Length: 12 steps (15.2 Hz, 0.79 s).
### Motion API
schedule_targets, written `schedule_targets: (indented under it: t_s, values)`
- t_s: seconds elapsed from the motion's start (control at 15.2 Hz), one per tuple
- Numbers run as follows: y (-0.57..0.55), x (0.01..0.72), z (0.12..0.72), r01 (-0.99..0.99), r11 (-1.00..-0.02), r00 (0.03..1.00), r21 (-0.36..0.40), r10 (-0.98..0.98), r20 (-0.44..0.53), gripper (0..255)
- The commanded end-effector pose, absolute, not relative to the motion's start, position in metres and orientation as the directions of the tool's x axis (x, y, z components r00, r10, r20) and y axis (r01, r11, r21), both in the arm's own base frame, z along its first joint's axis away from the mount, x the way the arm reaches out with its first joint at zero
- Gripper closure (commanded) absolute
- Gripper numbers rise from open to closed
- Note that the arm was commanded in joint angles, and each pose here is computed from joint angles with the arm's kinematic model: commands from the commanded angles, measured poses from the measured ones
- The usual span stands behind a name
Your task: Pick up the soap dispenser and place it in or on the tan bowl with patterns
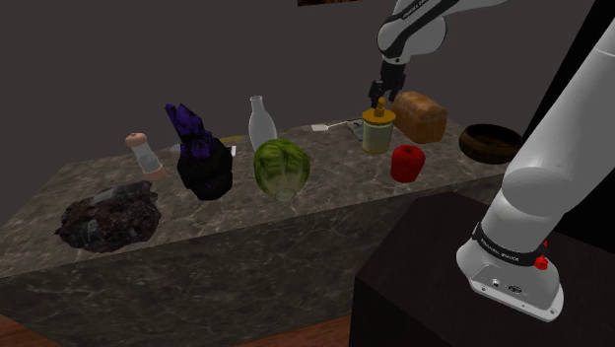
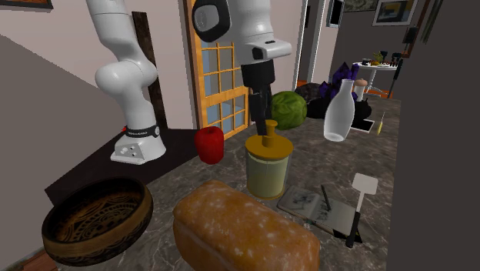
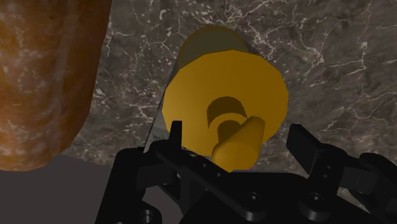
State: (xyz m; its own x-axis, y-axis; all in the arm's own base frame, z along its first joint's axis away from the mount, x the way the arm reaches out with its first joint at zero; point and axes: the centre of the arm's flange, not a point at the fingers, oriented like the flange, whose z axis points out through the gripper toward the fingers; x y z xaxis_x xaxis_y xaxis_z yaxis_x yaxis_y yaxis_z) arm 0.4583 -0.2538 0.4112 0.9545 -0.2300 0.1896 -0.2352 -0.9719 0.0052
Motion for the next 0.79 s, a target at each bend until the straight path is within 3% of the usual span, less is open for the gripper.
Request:
schedule_targets:
  t_s: [0.0,0.53,0.59,0.73]
  values:
    - [-0.2549,0.4605,0.4025,-0.235,-0.972,0.954,0.005,-0.230,0.190,0]
    - [-0.2549,0.4606,0.4025,-0.235,-0.972,0.954,0.005,-0.230,0.190,0]
    - [-0.2549,0.4606,0.4025,-0.235,-0.972,0.954,0.005,-0.230,0.190,255]
    - [-0.2549,0.4606,0.4025,-0.235,-0.972,0.954,0.005,-0.230,0.190,255]
